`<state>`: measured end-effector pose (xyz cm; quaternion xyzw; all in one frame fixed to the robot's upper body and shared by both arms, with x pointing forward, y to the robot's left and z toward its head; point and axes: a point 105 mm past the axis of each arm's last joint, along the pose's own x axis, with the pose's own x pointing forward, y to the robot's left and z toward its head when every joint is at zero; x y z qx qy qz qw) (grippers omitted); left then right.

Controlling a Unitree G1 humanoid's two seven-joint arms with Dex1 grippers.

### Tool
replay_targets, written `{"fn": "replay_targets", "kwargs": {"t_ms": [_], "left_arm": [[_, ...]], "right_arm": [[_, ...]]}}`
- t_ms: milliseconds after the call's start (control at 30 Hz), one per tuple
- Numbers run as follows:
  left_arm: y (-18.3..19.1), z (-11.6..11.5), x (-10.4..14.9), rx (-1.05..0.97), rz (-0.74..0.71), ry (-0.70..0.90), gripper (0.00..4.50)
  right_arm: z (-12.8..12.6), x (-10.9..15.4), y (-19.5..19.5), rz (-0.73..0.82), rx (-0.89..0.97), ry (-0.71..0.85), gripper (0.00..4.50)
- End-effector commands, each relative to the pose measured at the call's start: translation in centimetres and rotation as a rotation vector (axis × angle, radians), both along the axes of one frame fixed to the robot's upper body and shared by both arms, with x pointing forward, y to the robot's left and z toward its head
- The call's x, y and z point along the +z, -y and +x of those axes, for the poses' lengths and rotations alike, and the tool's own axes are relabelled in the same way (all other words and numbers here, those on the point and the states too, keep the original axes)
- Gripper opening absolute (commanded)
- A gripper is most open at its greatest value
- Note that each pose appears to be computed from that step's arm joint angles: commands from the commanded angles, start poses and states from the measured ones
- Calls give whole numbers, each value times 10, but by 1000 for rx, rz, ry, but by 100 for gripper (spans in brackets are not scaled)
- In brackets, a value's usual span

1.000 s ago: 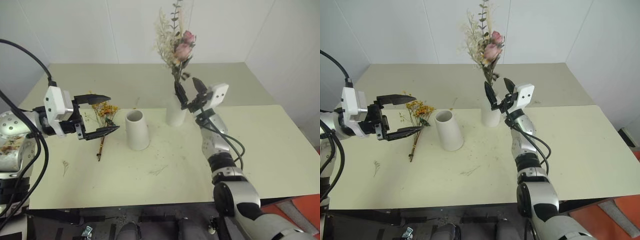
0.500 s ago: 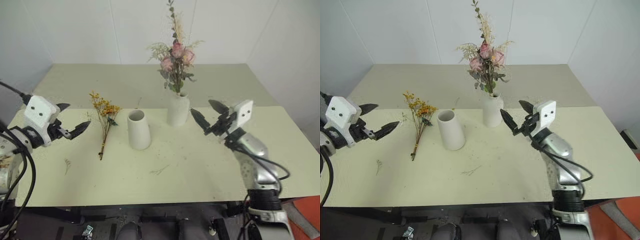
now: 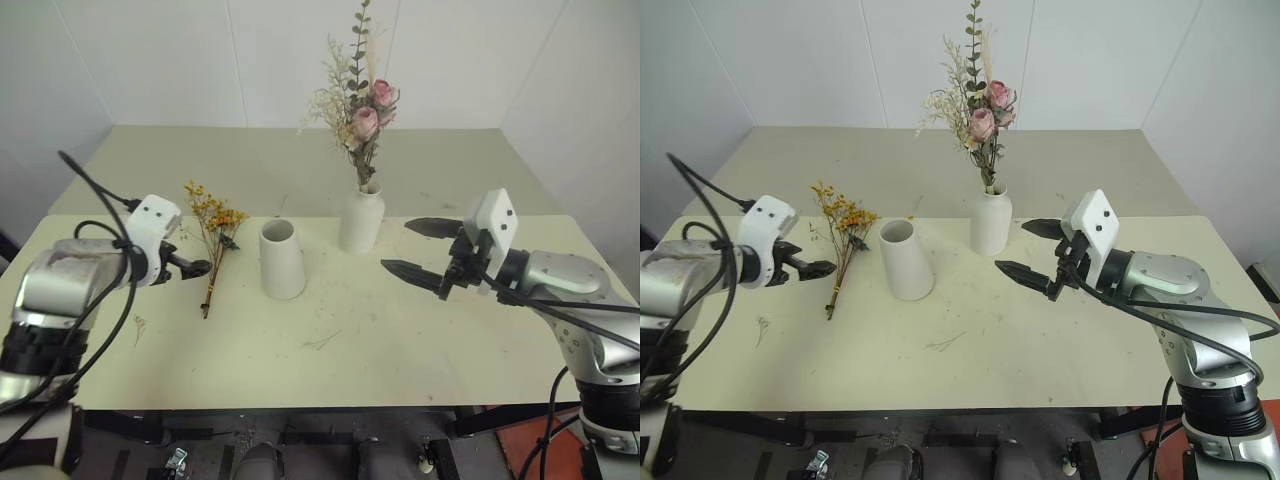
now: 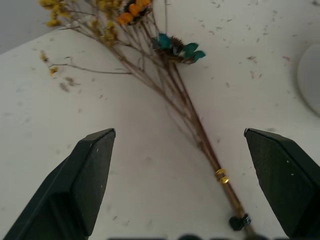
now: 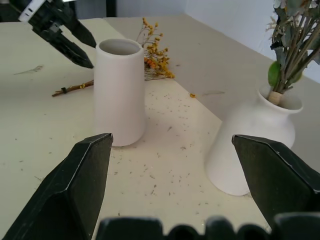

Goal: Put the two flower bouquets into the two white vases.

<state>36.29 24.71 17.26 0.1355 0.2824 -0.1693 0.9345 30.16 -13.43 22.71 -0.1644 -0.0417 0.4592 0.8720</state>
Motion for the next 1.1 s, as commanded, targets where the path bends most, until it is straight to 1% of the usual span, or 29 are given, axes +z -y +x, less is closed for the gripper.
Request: {"fn": "replay_targets", "kwargs": {"t_ms": [33, 100, 233, 300, 333, 400, 433, 567, 767, 800, 933, 1033, 1067, 1100], "left_arm": [[-3, 12, 0, 31, -10, -14, 450], [-1, 18, -2, 44, -38, -29, 450], [-2, 27, -12, 66, -32, -66, 450], [0, 30, -17, 67, -53, -87, 450], [2, 32, -19, 67, -65, -96, 432], [6, 34, -20, 59, -91, -112, 387], [8, 34, -20, 53, -106, -121, 356], [13, 34, -25, 26, -123, -151, 222], [12, 34, -34, 44, -122, -172, 15], [13, 34, -35, 43, -122, -172, 1], [13, 42, -29, 78, -147, -103, 1], [12, 49, -13, 93, -179, 27, 1], [9, 58, 7, 119, -211, 206, 1], [4, 62, 25, 153, -238, 352, 1]], "right_arm": [[-4, 4, 0, 13, -26, 21, 448], [-3, 2, 2, 11, -55, 23, 448], [-4, 2, 5, 11, -81, 22, 448], [-4, 2, 7, 11, -96, 22, 448], [-5, 2, 8, 11, -99, 20, 449], [-7, 2, 9, 8, -91, 9, 450], [-10, 1, 8, 5, -79, -3, 450], [-22, 0, 5, -17, -13, -29, 450], [-22, 0, 6, -22, -28, -24, 450], [-22, 0, 6, -23, -30, -24, 450], [-21, -1, 7, -26, -38, -24, 450], [-21, -2, 8, -29, -42, -20, 450], [-20, -1, 8, -31, -45, -14, 450], [-20, -1, 9, -33, -48, -7, 450]]}}
